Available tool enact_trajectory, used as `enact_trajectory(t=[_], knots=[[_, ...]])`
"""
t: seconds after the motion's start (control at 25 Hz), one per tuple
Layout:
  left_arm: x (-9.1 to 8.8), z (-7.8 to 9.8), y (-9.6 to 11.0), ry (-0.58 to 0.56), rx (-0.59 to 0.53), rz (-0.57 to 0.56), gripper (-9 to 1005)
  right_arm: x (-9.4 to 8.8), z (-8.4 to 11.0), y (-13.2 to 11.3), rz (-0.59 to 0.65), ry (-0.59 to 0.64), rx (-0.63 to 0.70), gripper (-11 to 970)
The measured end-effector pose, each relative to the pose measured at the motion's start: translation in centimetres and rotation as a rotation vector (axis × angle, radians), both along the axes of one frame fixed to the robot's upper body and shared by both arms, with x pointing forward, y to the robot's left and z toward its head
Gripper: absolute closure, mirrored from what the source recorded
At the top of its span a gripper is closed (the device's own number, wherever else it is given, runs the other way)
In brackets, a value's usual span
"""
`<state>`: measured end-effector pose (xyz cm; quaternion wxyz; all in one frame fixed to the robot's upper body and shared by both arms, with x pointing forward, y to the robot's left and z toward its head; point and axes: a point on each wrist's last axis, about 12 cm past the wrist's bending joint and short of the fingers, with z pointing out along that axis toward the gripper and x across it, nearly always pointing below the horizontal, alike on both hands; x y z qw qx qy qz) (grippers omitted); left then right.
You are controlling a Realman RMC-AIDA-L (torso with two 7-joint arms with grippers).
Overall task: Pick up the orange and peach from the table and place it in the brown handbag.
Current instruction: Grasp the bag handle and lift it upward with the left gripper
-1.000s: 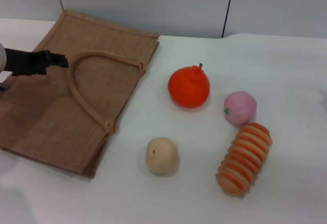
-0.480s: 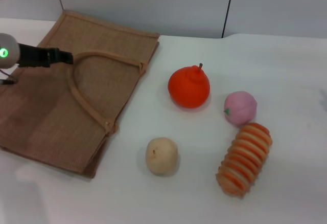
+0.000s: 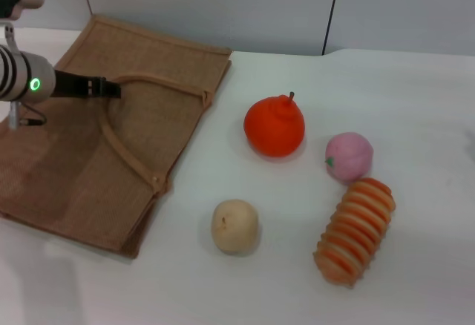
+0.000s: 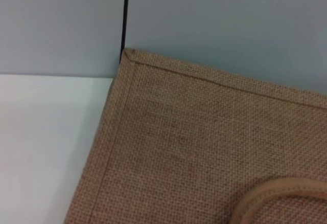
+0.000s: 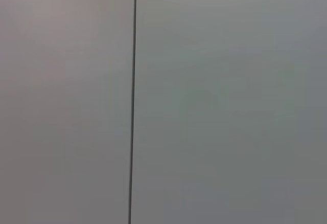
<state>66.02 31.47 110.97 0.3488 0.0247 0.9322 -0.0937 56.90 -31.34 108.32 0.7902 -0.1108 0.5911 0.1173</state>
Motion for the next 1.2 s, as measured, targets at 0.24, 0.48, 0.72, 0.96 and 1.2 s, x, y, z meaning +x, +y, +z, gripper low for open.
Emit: enact_trajectory(t=[0.24,0.48,0.72,0.96,1.2], knots=[[0.1,-0.6,-0.7,-0.018,0.022,-0.035,302,0.0,0.0,0.0,0.001,-0.001,0.000,262],[0.4,-0.9,-1.1,-0.023,0.035,-0.042,305,0.1,0.1,0.1,0.004,-0.001,-0.001,262],[0.4,-0.9,-1.2,-0.022,0.041,-0.046,315,0.1,0.1,0.1,0.006,-0.002,-0.002,262],[0.2,-1.2,-1.2,-0.008,0.046,-0.056,419,0.1,0.1,0.1,0.006,-0.002,-0.002,263],[0.2,-1.3,-1.3,-0.007,0.046,-0.050,666,0.1,0.1,0.2,0.007,-0.002,-0.002,263]])
